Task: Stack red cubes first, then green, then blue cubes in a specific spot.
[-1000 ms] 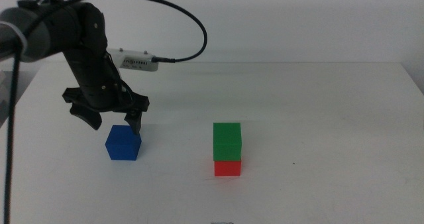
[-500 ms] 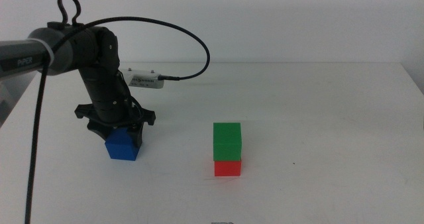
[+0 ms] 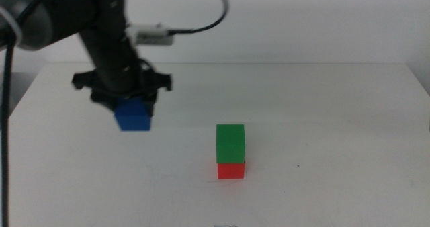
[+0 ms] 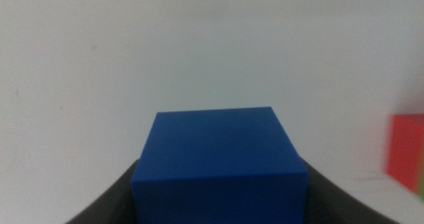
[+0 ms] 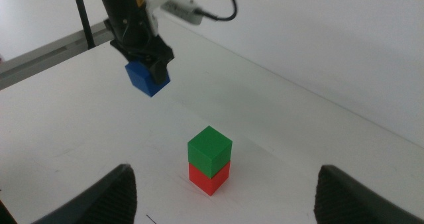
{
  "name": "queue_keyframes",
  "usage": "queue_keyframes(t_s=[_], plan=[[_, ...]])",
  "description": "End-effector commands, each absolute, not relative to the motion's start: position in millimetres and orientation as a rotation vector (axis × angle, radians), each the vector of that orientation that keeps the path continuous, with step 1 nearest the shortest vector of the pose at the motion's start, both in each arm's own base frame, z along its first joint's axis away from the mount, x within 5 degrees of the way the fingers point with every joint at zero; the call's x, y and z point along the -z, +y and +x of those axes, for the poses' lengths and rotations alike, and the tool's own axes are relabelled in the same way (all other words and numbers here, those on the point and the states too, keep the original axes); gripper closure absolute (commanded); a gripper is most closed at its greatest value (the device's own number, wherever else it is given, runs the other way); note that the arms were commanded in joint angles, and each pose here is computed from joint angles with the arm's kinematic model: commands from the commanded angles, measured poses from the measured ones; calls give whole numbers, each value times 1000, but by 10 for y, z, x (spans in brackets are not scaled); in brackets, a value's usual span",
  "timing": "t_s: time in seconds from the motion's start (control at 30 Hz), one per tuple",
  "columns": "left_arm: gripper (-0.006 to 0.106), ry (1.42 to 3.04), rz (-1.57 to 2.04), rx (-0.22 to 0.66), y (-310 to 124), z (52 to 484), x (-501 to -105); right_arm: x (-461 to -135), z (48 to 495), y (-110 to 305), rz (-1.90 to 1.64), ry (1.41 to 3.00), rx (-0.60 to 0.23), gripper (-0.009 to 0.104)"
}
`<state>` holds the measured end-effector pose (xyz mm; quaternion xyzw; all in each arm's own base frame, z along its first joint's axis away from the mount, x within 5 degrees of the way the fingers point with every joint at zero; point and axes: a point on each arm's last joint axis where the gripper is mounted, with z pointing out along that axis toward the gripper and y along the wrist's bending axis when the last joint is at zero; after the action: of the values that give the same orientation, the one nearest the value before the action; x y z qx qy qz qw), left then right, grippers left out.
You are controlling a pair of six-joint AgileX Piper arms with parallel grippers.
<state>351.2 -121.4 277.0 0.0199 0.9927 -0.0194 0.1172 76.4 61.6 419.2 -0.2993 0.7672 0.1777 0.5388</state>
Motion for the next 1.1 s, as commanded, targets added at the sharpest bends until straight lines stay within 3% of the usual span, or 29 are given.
queue_keyframes(t_s=[0.0, 0.17, 0.37, 0.57, 0.8, 1.07], plan=[[101, 2784, 2, 28, -1436, 3315, -3285, -4316, 777, 612, -680, 1739, -423, 5], [101, 2753, 77, 99, -2010, 3126, -3579, -4316, 777, 612, -680, 1739, -423, 5], [101, 2760, 67, 201, -2430, 3017, -3570, -4316, 777, 612, -680, 1739, -423, 5], [101, 2796, 45, 252, -2561, 3031, -3444, -4316, 777, 612, -680, 1739, -423, 5], [101, 2815, 44, 223, -2623, 3116, -3295, -4316, 777, 612, -680, 1739, -423, 5], [101, 2788, -5, 262, -2664, 3162, -3267, -4316, 777, 612, -680, 1739, -423, 5]])
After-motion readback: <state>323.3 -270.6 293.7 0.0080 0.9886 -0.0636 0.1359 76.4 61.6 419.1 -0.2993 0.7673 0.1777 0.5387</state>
